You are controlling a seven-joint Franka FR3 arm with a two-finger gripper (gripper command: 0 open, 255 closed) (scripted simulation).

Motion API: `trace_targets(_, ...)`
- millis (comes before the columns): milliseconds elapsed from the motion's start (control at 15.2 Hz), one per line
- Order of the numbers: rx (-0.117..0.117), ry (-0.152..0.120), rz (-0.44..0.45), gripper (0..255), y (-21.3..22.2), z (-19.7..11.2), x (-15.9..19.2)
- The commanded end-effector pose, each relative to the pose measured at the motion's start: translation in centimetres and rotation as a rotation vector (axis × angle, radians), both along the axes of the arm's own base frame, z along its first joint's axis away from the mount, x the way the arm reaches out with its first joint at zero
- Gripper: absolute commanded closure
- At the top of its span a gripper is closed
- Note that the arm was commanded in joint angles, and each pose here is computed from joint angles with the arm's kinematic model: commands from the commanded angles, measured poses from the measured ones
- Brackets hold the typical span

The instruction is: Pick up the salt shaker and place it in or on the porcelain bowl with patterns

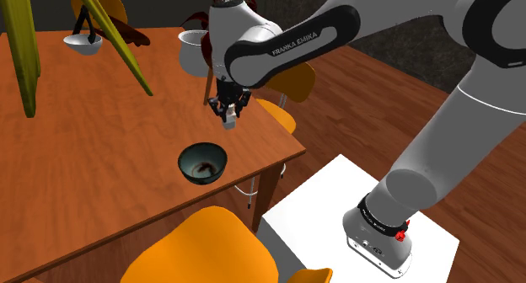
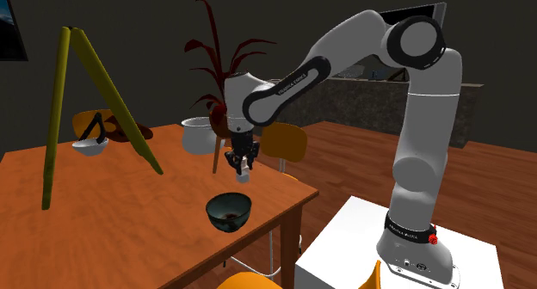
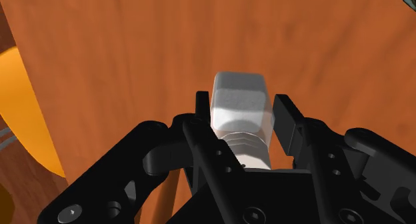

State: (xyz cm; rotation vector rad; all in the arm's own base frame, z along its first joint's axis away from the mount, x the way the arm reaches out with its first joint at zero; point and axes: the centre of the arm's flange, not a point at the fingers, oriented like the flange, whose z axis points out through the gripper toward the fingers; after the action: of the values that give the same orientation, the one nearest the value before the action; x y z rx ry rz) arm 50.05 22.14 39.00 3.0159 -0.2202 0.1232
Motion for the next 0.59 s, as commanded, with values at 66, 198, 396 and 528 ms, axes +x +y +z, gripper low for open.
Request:
trace_targets(66,0.000,0.000,0.000,255,0.0,1.6,0.0)
trace_targets(198,0.000,0.000,0.000,255,0.0,2.7,0.0)
trace_targets(396,0.000,0.000,0.000,255,0.0,4.3,0.0)
trace_targets(528,0.000,0.000,0.000,255,0.0,5.3,0.0)
